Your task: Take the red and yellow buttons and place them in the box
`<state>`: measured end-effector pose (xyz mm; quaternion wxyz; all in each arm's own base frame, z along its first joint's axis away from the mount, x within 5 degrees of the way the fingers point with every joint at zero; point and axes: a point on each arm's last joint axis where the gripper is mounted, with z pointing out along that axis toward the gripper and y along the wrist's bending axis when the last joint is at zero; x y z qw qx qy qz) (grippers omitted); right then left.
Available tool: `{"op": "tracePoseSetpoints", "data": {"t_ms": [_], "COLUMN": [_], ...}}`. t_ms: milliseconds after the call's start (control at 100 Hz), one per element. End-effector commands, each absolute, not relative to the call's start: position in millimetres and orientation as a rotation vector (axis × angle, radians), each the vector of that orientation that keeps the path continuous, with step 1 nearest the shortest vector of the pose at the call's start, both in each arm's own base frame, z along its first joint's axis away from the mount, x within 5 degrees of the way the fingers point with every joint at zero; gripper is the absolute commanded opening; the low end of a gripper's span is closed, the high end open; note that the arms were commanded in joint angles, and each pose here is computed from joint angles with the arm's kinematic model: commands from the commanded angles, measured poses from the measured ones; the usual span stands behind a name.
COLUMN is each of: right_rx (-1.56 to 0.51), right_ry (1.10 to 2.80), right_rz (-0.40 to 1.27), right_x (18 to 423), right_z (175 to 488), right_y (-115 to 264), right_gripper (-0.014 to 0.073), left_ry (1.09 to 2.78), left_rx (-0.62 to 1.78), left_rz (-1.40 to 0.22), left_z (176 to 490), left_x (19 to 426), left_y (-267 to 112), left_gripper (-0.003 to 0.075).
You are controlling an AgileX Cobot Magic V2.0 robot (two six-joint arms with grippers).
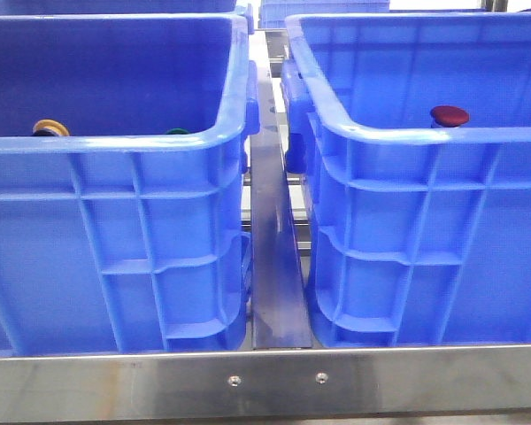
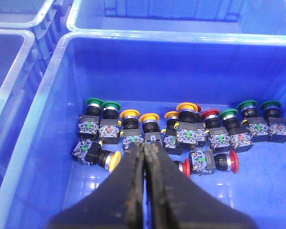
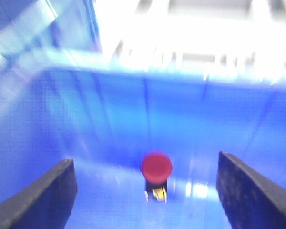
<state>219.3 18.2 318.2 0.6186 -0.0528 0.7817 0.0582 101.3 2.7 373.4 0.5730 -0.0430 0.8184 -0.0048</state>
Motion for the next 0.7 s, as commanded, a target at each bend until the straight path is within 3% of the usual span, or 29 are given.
{"op": "tracePoseSetpoints", "data": {"t_ms": [0,100,220,410,550,690], "right_rx": [-0.076,-0.081,-0.082,-0.085,-0.088,-0.088], "right_ry": [1.680,1.619,1.564,1.508,1.504,1.506], "right_rz": [0.202,0.200,0.195,0.191,0.194,0.194], "right_x": [195,173,151,134,133,133], "right_z": [340,346,348,351,352,351], "right_y": [19,19,18,17,18,18], "right_gripper": [0.0611,0.0595,0.0488,0.0134,-0.0075,-0.0068], "left_ry": [1.816,1.816,1.816,1.816,1.818,1.819], "left_rx": [-0.095,-0.095,-0.095,-0.095,-0.098,-0.102], "left_rz": [-0.033,-0.033,-0.033,-0.033,-0.038,-0.050], "left_z": [388,388,388,388,388,388], "left_x": [102,102,102,102,102,102], "left_y": [2,2,2,2,2,1], "left_gripper": [-0.0020,-0.0020,-0.0020,-0.0020,-0.0020,-0.0005]}}
